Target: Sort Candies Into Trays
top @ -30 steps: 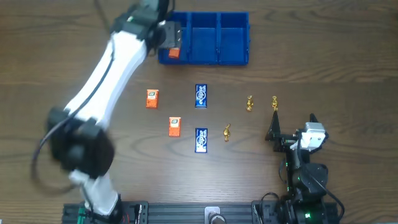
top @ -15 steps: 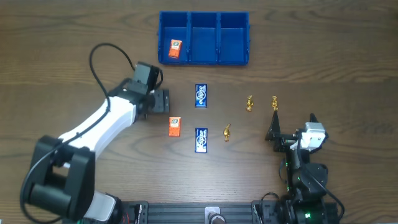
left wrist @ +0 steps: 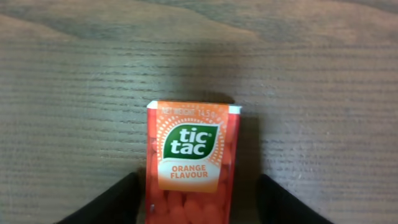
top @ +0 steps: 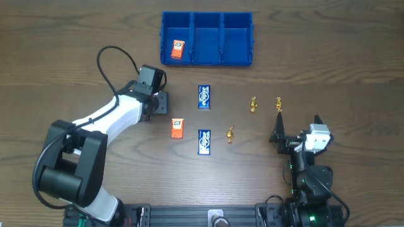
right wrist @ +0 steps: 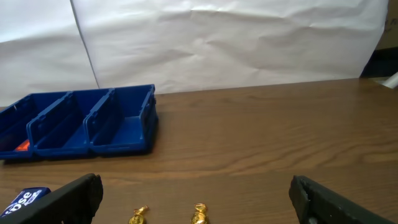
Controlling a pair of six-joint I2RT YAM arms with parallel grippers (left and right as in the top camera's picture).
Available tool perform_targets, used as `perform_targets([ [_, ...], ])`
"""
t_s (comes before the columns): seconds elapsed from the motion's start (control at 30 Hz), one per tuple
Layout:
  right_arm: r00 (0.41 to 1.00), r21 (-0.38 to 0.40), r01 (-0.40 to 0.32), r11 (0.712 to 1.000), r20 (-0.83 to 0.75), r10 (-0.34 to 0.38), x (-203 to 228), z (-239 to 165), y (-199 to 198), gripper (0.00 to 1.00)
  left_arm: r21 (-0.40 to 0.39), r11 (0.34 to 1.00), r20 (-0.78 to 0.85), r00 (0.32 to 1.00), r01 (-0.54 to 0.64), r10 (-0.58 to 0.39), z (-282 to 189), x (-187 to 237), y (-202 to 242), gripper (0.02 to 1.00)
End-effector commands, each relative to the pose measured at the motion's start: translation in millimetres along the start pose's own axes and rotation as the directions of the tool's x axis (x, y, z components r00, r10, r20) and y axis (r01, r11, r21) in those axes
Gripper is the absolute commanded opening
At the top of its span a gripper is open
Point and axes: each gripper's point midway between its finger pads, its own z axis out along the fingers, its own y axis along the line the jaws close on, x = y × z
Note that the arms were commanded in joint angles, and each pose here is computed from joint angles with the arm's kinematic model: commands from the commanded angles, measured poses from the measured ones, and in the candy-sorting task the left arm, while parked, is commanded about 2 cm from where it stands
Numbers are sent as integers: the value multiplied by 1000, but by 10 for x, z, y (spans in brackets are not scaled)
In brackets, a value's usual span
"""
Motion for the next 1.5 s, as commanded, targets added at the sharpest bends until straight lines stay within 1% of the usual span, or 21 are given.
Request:
perform_targets([
  [0.03, 1000, 14, 11, 1000, 0, -11, 2, -2, -28, 998, -5, 1000, 7, 1000, 9, -9, 8, -52, 19, 415],
  [0.13, 1000, 13, 11, 1000, 0, -11, 2, -2, -27, 998, -4, 1000, 6, 1000, 13, -13, 8, -52, 18, 301],
  [0.27, 1000, 14, 11, 1000, 0, -11, 2, -2, -28, 998, 3, 999, 20, 999, 38, -38, -38, -95, 3, 290],
  [0.33, 1000, 14, 11, 1000, 0, -11, 2, -2, -28, 998, 22, 998, 59, 997, 51, -52, -191, -218, -39, 286],
  [0.4, 1000, 14, 11, 1000, 0, -11, 2, -2, -28, 998, 49, 998, 125, 991, 49, -54, -467, -410, -120, 286],
  [0.43, 1000, 14, 11, 1000, 0, -11, 2, -2, -28, 998, 59, 997, 182, 982, 45, -55, -686, -565, -161, 286],
  [0.5, 1000, 13, 11, 1000, 0, -11, 2, -2, -27, 998, 64, 997, 298, 953, 41, -58, -1169, -885, -231, 290],
  [0.6, 1000, 14, 11, 1000, 0, -11, 2, -2, -28, 998, 65, 997, 409, 910, 51, -73, -1706, -1285, -303, 297],
  [0.67, 1000, 14, 11, 1000, 0, -11, 2, -2, -28, 998, 72, 996, 451, 889, 55, -82, -1940, -1532, -363, 297],
  [0.73, 1000, 14, 11, 1000, 0, -11, 2, -2, -28, 998, 81, 995, 468, 880, 56, -88, -2024, -1736, -436, 299],
  [0.83, 1000, 14, 11, 1000, 0, -11, 2, -2, -28, 998, 73, 996, 450, 889, 57, -84, -1933, -1998, -541, 301],
  [0.97, 1000, 13, 11, 1000, 0, -11, 2, -2, -27, 998, 85, 996, 376, 924, 35, -65, -1596, -2146, -729, 308],
  [1.1, 1000, 13, 11, 1000, 0, -11, 2, -2, -27, 998, 92, 995, 310, 949, 23, -50, -1170, -2168, -852, 316],
  [1.23, 1000, 14, 11, 1000, 0, -11, 2, -2, -28, 998, 82, 996, 258, 965, 30, -50, -776, -2114, -879, 316],
  [1.33, 1000, 13, 11, 1000, 0, -11, 2, -2, -27, 998, 80, 996, 229, 972, 39, -57, -591, -2085, -843, 316],
  [1.5, 1000, 13, 11, 1000, 0, -11, 2, -2, -27, 998, 69, 996, 214, 974, 57, -71, -481, -2091, -736, 314],
])
